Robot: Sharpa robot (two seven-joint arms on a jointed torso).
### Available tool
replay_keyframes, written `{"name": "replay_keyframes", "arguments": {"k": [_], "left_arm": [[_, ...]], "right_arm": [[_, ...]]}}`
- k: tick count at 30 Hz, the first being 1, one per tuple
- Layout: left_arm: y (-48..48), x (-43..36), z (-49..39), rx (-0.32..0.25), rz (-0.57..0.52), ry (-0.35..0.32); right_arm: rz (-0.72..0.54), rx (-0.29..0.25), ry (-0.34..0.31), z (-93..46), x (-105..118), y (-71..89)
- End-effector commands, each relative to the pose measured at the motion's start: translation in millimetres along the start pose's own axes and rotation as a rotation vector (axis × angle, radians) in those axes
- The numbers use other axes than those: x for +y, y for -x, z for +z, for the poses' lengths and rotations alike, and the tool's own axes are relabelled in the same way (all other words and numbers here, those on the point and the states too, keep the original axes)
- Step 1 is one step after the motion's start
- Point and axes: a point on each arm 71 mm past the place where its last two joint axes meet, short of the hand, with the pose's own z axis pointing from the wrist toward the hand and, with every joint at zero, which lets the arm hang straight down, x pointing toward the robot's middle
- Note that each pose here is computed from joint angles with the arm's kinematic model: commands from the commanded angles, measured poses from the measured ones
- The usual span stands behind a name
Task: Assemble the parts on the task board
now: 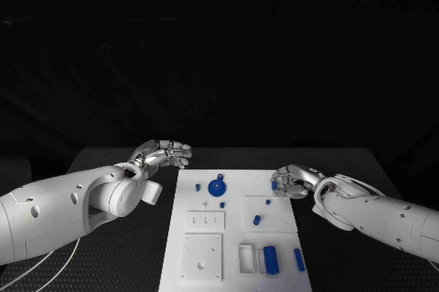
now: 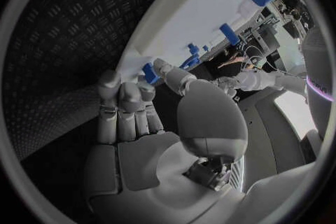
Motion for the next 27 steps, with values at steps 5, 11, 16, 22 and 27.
{"name": "replay_keyframes", "arguments": {"k": [5, 11, 16, 22, 27], "left_arm": [[-2.2, -1.5, -0.2, 0.019, -0.001, -0.012], [-2.0, -1.5, -0.3, 0.018, 0.0, -0.012], [-2.0, -1.4, -0.3, 0.018, 0.0, -0.012], [-2.0, -1.4, -0.2, 0.019, 0.0, -0.012], [-3.0, -1.4, -0.2, 0.029, 0.001, -0.011]], "right_arm": [[-0.008, 0.0, 0.006, 0.3, 1.4, -1.2], [-0.016, -0.006, 0.008, 0.6, 1.9, -1.0], [-0.025, -0.013, 0.009, 0.8, 3.2, -0.9], [-0.027, -0.033, 0.009, 0.8, 4.4, 0.2], [-0.015, -0.04, 0.009, 0.3, 7.3, 0.0]]}}
